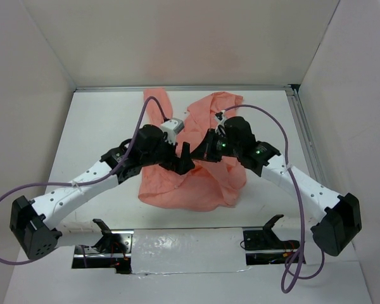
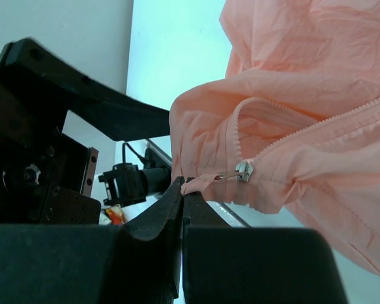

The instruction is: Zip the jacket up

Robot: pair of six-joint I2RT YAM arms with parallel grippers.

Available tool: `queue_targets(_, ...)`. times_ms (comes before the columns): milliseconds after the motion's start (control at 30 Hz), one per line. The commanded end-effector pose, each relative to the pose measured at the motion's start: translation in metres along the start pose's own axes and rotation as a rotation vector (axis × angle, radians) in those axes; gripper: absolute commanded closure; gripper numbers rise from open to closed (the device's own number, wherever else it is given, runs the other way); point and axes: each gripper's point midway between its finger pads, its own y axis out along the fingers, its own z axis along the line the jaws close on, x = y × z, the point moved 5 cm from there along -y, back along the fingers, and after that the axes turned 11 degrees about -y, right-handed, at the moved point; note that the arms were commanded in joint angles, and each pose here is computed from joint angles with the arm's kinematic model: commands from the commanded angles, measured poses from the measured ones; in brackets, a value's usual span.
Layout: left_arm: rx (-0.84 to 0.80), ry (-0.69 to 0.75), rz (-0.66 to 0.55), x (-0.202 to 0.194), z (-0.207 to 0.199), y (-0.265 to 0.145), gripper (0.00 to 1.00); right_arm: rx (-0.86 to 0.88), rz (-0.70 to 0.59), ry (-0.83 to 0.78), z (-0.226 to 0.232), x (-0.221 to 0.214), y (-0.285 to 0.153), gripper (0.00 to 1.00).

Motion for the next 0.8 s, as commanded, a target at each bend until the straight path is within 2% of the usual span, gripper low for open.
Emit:
queue_targets(0,0.046,0.184,-0.185,0.023,-0.002,-0.017,0.01,0.078,-0.005,-0.005,0.018,0.017,-0.007,1.0)
queue_targets(100,0.107,0.294,-0.264,0.03,-0.002,-0.022,0.01,0.095,0.011,0.005,0.017,0.02,-0.007,1.0)
queue_targets(133,0.094,0.376,-0.292,0.032,-0.004,-0.023,0.01,0.11,0.018,0.008,0.018,0.021,-0.007,1.0)
queue_targets(267,0.027,0.559,-0.354,0.032,-0.012,-0.027,0.01,0.134,0.035,0.02,0.017,0.023,-0.006,1.0)
queue_targets(333,-0.02,0.611,-0.341,0.026,-0.014,-0.025,0.01,0.148,0.035,0.023,0.018,0.025,-0.008,1.0)
queue_targets(433,-0.057,0.654,-0.322,0.018,-0.013,-0.02,0.01,0.15,0.024,0.026,0.019,0.028,-0.01,1.0)
queue_targets(467,-0.068,0.659,-0.354,0.023,-0.016,-0.02,0.01,0.154,0.019,0.028,0.02,0.029,-0.012,1.0)
queue_targets(667,-0.064,0.701,-0.368,0.028,-0.017,-0.005,0.01,0.189,0.027,0.036,0.024,0.027,-0.015,1.0)
queue_targets(767,-0.067,0.722,-0.359,0.03,-0.018,0.003,0.04,0.197,0.019,0.036,0.024,0.027,-0.017,1.0)
